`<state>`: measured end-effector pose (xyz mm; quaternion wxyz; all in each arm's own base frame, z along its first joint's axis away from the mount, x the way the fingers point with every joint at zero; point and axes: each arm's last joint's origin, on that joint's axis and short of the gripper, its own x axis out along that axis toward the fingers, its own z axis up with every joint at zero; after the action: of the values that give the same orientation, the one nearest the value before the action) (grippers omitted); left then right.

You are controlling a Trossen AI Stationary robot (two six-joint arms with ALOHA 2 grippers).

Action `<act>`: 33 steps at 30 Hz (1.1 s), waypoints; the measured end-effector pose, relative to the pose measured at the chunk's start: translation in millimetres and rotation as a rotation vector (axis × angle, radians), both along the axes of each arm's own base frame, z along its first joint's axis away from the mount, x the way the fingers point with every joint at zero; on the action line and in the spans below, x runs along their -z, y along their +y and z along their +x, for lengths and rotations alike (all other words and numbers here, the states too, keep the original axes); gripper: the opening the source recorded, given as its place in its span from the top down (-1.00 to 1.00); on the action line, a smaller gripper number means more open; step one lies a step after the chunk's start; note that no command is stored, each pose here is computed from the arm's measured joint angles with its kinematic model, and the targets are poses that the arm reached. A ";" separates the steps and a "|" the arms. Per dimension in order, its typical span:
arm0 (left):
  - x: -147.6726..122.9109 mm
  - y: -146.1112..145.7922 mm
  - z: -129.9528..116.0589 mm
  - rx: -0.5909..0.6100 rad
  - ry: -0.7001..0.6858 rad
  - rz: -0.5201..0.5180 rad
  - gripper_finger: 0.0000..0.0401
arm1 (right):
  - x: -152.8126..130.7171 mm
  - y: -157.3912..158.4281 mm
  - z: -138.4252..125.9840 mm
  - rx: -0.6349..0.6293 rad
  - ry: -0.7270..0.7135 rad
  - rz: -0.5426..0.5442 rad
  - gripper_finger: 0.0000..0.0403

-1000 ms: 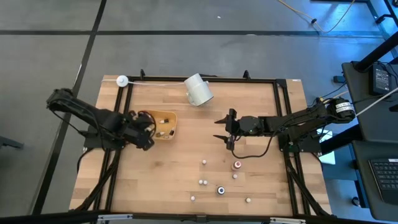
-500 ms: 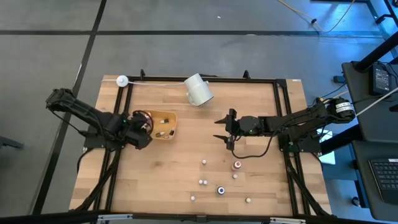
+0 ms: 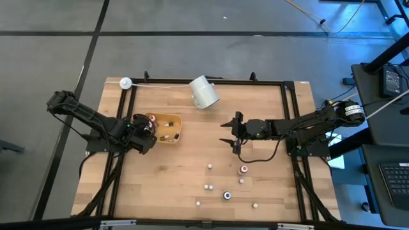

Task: Pick & Place food coloring
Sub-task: Put the large yellow food coloring bottle into the bin

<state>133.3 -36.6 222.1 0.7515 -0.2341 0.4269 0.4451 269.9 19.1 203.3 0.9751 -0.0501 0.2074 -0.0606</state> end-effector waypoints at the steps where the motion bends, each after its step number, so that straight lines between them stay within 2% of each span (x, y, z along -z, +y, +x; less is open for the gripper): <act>1: 1.0 0.1 0.0 -0.008 -0.006 0.001 0.37 | 0.1 0.0 0.0 0.000 0.000 0.000 -0.46; 8: 18.2 0.0 -1.9 -0.051 -0.015 -0.037 0.37 | 0.1 0.0 0.0 0.000 0.000 0.000 -0.46; 17: 18.8 -0.4 -1.4 -0.016 0.000 -0.041 0.27 | 0.0 0.0 0.0 0.000 0.000 0.000 -0.46; 33: 19.4 -1.2 -2.1 0.011 0.031 -0.066 0.26 | -0.1 0.0 0.0 0.000 0.000 0.000 -0.46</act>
<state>131.2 -37.7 202.8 0.7391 -0.2494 0.4541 0.4305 269.9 19.1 203.4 0.9751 -0.0502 0.2072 -0.0605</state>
